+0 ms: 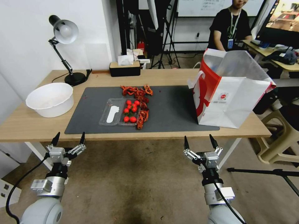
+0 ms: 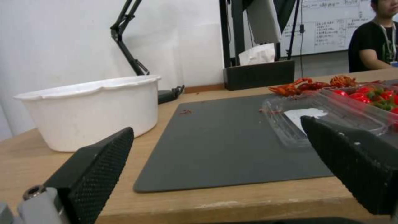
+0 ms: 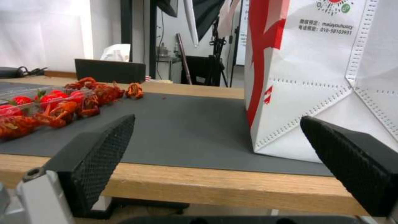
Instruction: Pick up the trash from the table and place it into the takeout bag.
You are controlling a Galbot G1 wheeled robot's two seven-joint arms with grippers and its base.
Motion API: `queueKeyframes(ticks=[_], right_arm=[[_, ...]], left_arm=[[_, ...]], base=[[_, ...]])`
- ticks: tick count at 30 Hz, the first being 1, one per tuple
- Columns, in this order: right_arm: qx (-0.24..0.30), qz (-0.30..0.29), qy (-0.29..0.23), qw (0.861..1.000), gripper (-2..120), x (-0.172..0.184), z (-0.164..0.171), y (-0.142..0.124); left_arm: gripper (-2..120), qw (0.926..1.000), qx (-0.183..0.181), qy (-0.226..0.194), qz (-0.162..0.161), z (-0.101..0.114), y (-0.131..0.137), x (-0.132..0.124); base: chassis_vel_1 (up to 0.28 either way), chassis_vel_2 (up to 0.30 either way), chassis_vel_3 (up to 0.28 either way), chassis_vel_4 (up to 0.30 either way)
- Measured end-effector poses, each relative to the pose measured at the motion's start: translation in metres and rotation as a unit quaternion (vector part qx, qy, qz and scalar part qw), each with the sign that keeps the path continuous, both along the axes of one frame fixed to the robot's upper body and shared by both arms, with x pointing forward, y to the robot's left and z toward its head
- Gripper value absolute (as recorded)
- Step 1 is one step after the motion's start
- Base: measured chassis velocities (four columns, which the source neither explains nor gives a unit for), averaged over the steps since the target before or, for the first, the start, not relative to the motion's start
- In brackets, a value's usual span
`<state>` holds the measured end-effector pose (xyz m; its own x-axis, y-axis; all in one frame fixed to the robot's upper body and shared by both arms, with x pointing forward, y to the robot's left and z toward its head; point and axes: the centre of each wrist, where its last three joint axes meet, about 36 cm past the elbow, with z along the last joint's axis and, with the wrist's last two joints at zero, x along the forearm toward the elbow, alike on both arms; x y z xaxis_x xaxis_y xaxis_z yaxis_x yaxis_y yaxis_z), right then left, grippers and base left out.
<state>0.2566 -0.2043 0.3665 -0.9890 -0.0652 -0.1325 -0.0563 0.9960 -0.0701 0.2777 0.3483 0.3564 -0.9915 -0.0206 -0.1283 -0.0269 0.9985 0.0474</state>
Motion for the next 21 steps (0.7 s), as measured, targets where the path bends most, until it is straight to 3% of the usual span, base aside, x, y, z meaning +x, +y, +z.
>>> queueKeyframes(ticks=[21], right_arm=[[-0.002, 0.001, 0.000, 1.000, 100, -0.0005, -0.0018, -0.0010]], left_arm=[[100, 1.0000, -0.001, -0.001, -0.002, 0.0001, -0.0015, 0.0003]], base=[[0.000, 0.000, 0.000, 0.000]])
